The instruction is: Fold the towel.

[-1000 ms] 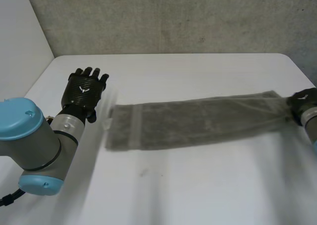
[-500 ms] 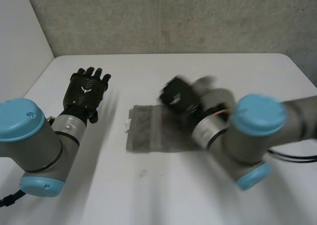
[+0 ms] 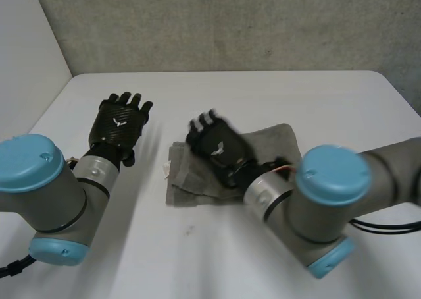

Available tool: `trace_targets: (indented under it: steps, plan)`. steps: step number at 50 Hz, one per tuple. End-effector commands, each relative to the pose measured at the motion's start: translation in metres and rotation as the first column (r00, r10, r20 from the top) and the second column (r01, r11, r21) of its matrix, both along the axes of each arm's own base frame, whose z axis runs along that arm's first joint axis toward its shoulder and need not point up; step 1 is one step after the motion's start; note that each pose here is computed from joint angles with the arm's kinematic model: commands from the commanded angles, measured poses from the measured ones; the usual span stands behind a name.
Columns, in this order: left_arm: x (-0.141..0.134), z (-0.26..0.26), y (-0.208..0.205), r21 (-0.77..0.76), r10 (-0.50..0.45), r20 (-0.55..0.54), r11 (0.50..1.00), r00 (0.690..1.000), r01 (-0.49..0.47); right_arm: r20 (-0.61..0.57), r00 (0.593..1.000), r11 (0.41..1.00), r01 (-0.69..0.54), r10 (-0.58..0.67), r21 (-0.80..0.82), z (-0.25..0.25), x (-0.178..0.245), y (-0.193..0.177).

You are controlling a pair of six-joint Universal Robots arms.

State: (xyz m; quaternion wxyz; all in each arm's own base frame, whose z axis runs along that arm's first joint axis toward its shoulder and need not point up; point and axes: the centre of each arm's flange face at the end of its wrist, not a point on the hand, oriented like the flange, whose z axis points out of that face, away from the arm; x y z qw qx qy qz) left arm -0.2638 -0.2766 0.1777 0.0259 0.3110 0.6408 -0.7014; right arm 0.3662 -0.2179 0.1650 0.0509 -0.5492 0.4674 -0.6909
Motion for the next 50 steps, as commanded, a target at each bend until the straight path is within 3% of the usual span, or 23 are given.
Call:
trace_targets:
  steps: [1, 5, 7, 10, 16, 21, 29, 31, 32, 34, 35, 37, 40, 42, 45, 48, 50]
  plan:
    - [-0.018, 0.001, 0.016, -0.003, -0.062, -0.006, 0.998, 0.998, 0.062, 0.176, 0.952, 0.934, 0.187, -0.249, 0.306, 0.019, -0.059, -0.033]
    - [-0.023, 0.002, 0.021, -0.006, -0.082, -0.009, 0.997, 0.997, 0.082, 0.145, 0.924, 0.864, 0.263, -0.354, 0.429, 0.01, -0.086, -0.046]
    - [-0.027, 0.001, 0.026, -0.003, -0.099, -0.007, 0.995, 0.995, 0.099, 0.08, 0.904, 0.793, 0.323, -0.42, 0.517, -0.003, -0.106, -0.052]
    - [-0.03, -0.001, 0.029, 0.001, -0.109, -0.006, 0.994, 0.994, 0.109, 0.023, 0.889, 0.74, 0.366, -0.457, 0.564, -0.017, -0.12, -0.055]
    - [-0.03, -0.004, 0.03, 0.011, -0.109, 0.0, 0.994, 0.994, 0.109, -0.02, 0.861, 0.689, 0.42, -0.508, 0.59, -0.036, -0.138, -0.068]
    - [-0.029, -0.006, 0.03, 0.016, -0.108, 0.001, 0.994, 0.994, 0.108, -0.03, 0.86, 0.703, 0.435, -0.509, 0.563, -0.044, -0.139, -0.079]
    - [-0.027, -0.002, 0.029, 0.008, -0.099, -0.002, 0.995, 0.995, 0.099, -0.032, 0.871, 0.797, 0.463, -0.49, 0.387, -0.019, -0.131, -0.091]
    - [-0.026, -0.001, 0.028, 0.006, -0.094, -0.004, 0.996, 0.996, 0.094, 0.028, 0.905, 0.868, 0.397, -0.424, 0.297, 0.009, -0.099, -0.079]
    - [-0.026, -0.001, 0.028, 0.006, -0.094, -0.004, 0.996, 0.996, 0.094, 0.029, 0.906, 0.869, 0.397, -0.423, 0.297, 0.009, -0.099, -0.079]
    - [-0.026, -0.001, 0.028, 0.005, -0.091, -0.006, 0.996, 0.996, 0.091, 0.054, 0.963, 0.937, 0.243, -0.264, 0.25, 0.02, -0.049, -0.041]
    - [-0.026, -0.001, 0.028, 0.005, -0.091, -0.006, 0.996, 0.996, 0.091, 0.054, 0.963, 0.937, 0.242, -0.263, 0.25, 0.02, -0.048, -0.041]
    - [-0.026, -0.001, 0.028, 0.005, -0.09, -0.006, 0.996, 0.996, 0.09, 0.055, 0.99, 0.965, 0.11, -0.127, 0.236, 0.016, -0.011, -0.004]
    - [-0.025, -0.001, 0.028, 0.01, -0.088, -0.006, 0.996, 0.996, 0.088, 0.035, 0.997, 0.973, 0.053, -0.063, 0.224, 0.009, 0.004, 0.013]
    - [-0.025, 0.0, 0.029, 0.012, -0.086, -0.006, 0.996, 0.996, 0.086, -0.048, 0.997, 0.979, -0.049, 0.06, 0.198, -0.016, 0.023, 0.043]
    - [-0.024, 0.008, 0.029, -0.005, -0.085, -0.02, 0.996, 0.996, 0.085, -0.134, 0.981, 0.98, -0.117, 0.139, 0.161, -0.037, 0.03, 0.058]
    - [-0.024, 0.014, 0.029, -0.015, -0.082, -0.041, 0.997, 0.996, 0.082, -0.148, 0.979, 0.983, -0.117, 0.138, 0.141, -0.039, 0.031, 0.058]
    - [-0.024, 0.023, 0.028, -0.016, -0.071, -0.098, 0.997, 0.993, 0.07, -0.081, 0.99, 0.981, -0.102, 0.117, 0.164, -0.023, 0.031, 0.056]
